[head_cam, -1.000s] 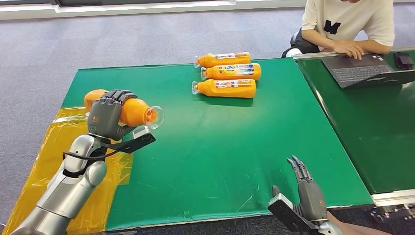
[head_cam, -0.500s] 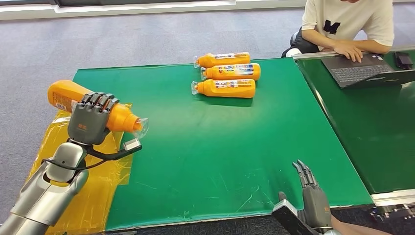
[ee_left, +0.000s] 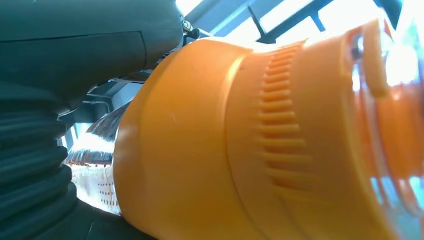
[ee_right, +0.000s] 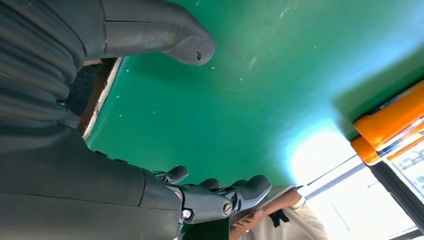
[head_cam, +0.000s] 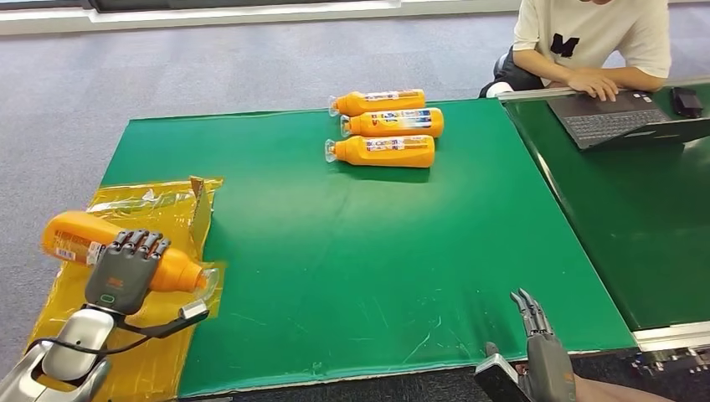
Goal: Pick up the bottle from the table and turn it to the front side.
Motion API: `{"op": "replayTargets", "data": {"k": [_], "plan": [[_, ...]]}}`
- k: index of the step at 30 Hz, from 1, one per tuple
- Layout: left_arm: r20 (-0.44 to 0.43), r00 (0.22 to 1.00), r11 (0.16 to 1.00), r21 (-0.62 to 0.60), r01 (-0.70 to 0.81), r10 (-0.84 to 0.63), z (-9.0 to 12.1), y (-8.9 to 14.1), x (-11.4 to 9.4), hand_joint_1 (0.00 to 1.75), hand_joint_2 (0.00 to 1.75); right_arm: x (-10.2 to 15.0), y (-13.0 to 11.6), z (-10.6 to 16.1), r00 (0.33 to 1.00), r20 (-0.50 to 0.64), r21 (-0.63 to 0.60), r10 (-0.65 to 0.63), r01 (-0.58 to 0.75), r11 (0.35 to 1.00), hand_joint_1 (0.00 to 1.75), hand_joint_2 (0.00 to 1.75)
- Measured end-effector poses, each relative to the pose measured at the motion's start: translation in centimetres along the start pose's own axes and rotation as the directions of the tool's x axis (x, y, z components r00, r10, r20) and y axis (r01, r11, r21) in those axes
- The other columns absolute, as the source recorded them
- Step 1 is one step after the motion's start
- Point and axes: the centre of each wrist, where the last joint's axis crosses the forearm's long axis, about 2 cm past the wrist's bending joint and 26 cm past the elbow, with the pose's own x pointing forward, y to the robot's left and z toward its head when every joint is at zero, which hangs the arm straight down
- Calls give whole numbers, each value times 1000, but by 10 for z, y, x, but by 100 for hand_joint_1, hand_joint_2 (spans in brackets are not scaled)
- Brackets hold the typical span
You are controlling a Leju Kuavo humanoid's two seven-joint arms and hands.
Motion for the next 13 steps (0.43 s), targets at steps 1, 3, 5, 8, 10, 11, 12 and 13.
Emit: {"op": "replayTargets", "data": {"k": [1, 3, 5, 8, 10, 11, 12, 13], "plan": [[0, 1000, 999, -31, 5, -5, 9, -5, 1, 175, 175, 1, 0, 1, 1000, -2, 1, 2, -2, 1000, 0, 175], [-2, 1000, 996, -90, 12, -12, 26, -15, 2, 175, 175, 2, -1, 5, 1000, -6, 4, 6, -6, 1000, 0, 175], [-5, 1000, 990, -140, 15, -16, 41, -21, 2, 175, 175, 4, -1, 7, 1000, -5, 6, 9, -9, 1000, 0, 175], [-14, 1000, 978, -206, 14, -17, 58, -28, 2, 175, 175, 6, -2, 9, 1000, -2, 11, 10, -10, 1000, 0, 175], [-21, 1000, 972, -233, 10, -15, 67, -31, 4, 175, 175, 7, -2, 11, 1000, 0, 16, 10, -10, 1000, 0, 175], [-25, 1000, 971, -240, 8, -14, 69, -31, 4, 175, 175, 8, -2, 11, 1000, 0, 18, 9, -9, 1000, 0, 175], [-28, 1000, 970, -244, 7, -14, 70, -31, 5, 175, 175, 8, -2, 11, 1000, 0, 20, 8, -8, 1000, 0, 175], [-29, 999, 969, -246, 6, -14, 70, -31, 5, 175, 175, 8, -1, 11, 1000, 1, 21, 8, -8, 1000, 0, 175]]}}
